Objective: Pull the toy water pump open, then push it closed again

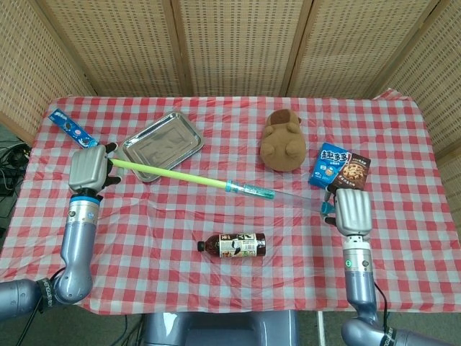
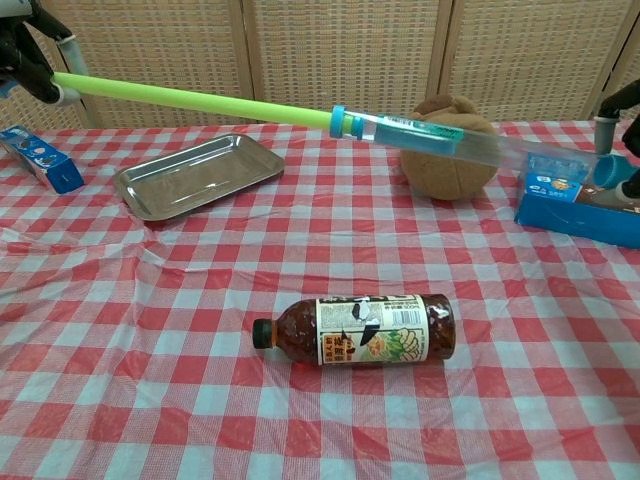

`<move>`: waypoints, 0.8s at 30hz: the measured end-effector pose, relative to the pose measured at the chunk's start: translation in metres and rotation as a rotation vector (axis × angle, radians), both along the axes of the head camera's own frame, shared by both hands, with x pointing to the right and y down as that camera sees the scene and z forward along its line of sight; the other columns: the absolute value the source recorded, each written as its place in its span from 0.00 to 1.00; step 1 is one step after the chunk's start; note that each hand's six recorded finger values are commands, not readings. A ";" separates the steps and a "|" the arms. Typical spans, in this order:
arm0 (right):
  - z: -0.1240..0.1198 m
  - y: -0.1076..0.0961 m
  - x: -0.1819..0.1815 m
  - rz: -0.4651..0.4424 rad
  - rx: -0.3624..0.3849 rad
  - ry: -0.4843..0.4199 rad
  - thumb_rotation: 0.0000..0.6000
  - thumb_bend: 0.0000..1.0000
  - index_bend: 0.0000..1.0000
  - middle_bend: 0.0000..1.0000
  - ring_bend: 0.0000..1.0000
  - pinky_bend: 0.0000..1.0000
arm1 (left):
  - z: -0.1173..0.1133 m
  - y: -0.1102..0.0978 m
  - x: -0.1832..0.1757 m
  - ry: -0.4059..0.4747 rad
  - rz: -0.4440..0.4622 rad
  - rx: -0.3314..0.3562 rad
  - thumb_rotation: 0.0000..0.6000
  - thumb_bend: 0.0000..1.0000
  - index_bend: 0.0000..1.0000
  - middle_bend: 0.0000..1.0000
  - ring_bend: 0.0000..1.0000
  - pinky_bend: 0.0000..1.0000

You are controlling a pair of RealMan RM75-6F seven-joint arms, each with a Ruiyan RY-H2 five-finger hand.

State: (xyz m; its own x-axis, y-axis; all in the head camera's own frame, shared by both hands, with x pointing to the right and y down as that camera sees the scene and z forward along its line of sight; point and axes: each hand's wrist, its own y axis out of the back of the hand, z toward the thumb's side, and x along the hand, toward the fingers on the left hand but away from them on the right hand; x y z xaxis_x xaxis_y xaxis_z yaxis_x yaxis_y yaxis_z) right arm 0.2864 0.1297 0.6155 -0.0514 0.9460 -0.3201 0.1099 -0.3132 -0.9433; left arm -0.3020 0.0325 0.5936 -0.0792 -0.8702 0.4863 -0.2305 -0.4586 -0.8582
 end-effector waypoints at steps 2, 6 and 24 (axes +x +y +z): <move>-0.001 -0.001 -0.002 -0.003 0.005 0.000 1.00 0.27 0.66 1.00 1.00 0.65 | 0.000 0.001 0.000 0.001 0.002 -0.001 1.00 0.66 0.87 0.93 0.89 0.78; -0.004 -0.002 -0.005 -0.007 0.015 0.007 1.00 0.28 0.67 1.00 1.00 0.65 | 0.002 0.002 0.000 0.003 0.005 -0.006 1.00 0.66 0.87 0.93 0.89 0.78; -0.006 -0.006 -0.012 -0.009 0.019 0.017 1.00 0.29 0.69 1.00 1.00 0.65 | 0.001 0.005 -0.001 -0.001 0.017 -0.015 1.00 0.66 0.87 0.93 0.89 0.78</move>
